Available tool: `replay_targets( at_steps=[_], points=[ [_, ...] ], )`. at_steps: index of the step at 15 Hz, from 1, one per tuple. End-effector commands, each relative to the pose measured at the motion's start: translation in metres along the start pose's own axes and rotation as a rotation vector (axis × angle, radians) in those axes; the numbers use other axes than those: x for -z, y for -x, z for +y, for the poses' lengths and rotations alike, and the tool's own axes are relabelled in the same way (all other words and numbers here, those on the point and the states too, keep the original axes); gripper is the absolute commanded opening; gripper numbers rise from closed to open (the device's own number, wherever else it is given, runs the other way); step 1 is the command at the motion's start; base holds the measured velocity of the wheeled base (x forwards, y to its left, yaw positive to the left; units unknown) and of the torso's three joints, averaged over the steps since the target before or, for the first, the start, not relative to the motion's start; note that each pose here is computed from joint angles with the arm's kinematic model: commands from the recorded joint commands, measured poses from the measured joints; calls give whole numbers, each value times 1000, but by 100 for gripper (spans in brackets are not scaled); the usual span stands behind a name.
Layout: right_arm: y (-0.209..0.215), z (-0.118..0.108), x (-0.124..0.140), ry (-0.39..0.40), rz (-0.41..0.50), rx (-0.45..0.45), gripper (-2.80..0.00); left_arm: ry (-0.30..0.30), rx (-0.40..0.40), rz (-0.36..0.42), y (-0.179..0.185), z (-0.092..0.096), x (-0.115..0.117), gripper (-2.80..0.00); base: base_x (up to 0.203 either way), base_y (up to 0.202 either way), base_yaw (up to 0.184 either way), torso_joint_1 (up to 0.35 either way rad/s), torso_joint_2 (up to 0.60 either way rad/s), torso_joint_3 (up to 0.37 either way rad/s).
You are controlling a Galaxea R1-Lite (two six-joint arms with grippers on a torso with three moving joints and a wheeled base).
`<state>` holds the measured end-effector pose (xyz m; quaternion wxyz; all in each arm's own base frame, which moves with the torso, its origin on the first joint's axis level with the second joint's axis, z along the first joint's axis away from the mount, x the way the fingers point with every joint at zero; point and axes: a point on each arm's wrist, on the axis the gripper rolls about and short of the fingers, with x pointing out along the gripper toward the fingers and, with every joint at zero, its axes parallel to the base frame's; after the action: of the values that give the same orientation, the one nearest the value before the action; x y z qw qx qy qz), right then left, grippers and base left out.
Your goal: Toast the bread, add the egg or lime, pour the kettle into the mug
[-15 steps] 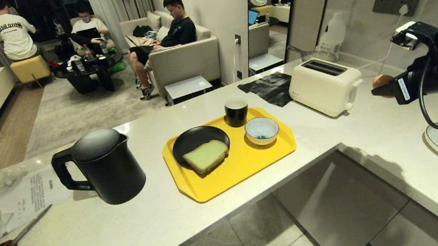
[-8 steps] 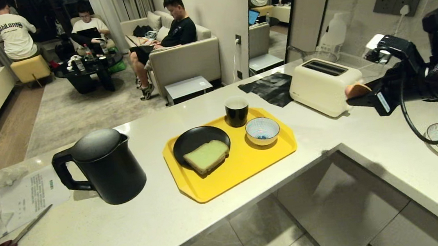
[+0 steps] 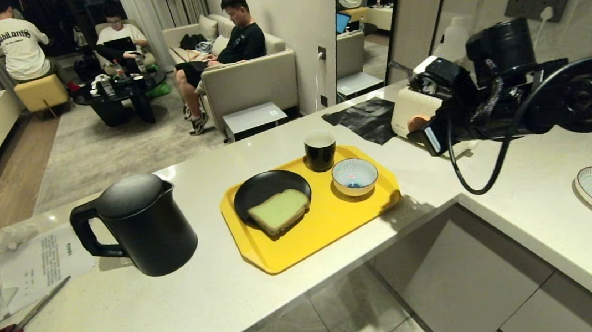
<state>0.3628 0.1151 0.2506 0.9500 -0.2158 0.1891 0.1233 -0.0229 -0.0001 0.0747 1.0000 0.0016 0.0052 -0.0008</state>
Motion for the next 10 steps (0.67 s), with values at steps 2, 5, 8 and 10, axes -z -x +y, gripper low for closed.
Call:
replay_targets(
  at_steps=[2, 5, 8, 10],
  points=[
    [-33, 17, -9, 15, 27, 90, -280, 0, 0, -3, 0, 0, 0, -280, 0, 0, 0, 0, 0, 0],
    [-47, 19, -9, 39, 62, 123, -280, 0, 0, -3, 0, 0, 0, -280, 0, 0, 0, 0, 0, 0],
    [-59, 23, -5, 54, 90, 60, -280, 0, 0, -3, 0, 0, 0, -280, 0, 0, 0, 0, 0, 0],
    [-68, 25, -7, 71, 105, 12, -280, 0, 0, -3, 0, 0, 0, -280, 0, 0, 0, 0, 0, 0]
  ],
)
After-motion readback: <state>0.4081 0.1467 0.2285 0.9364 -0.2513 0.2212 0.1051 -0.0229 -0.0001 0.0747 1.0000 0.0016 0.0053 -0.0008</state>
